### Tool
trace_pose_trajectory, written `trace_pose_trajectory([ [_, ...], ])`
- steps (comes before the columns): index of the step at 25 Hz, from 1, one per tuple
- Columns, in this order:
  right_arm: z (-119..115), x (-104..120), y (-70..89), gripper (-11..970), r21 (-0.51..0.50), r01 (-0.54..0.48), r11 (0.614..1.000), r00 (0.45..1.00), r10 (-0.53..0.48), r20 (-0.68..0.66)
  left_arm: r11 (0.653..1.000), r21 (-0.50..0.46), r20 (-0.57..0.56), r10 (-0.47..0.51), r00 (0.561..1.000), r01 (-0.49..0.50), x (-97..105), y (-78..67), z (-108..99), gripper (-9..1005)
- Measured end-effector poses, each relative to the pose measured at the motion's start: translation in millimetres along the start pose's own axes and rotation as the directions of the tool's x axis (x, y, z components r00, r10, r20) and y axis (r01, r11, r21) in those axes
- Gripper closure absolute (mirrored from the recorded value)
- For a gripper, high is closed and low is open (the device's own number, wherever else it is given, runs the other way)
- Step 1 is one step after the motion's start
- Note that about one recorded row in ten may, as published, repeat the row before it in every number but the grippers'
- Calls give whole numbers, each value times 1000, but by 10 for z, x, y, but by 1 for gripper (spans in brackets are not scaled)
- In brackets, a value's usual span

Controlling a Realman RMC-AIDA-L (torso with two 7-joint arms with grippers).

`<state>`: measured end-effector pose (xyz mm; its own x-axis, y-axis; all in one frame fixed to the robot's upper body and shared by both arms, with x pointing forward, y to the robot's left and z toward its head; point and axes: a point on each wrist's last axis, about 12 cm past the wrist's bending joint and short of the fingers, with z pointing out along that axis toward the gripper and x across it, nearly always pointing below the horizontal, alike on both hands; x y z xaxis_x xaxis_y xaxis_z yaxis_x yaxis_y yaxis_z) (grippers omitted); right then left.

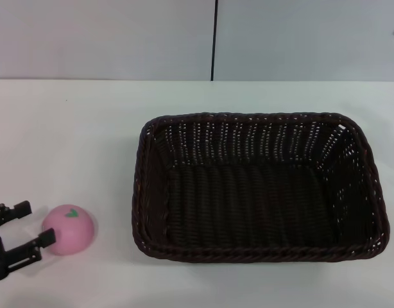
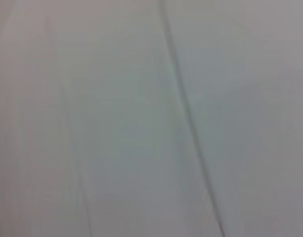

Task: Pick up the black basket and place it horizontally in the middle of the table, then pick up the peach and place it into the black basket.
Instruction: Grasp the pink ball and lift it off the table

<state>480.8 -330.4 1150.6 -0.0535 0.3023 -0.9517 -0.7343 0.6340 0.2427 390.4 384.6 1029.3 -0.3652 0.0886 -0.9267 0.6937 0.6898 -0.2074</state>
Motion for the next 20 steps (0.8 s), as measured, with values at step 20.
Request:
trace_pose_trajectory([
  [20,-768,579,-142,232,276,-175,945,968,114,223,998,66,-65,25,998,-21,21,-19,210,617],
])
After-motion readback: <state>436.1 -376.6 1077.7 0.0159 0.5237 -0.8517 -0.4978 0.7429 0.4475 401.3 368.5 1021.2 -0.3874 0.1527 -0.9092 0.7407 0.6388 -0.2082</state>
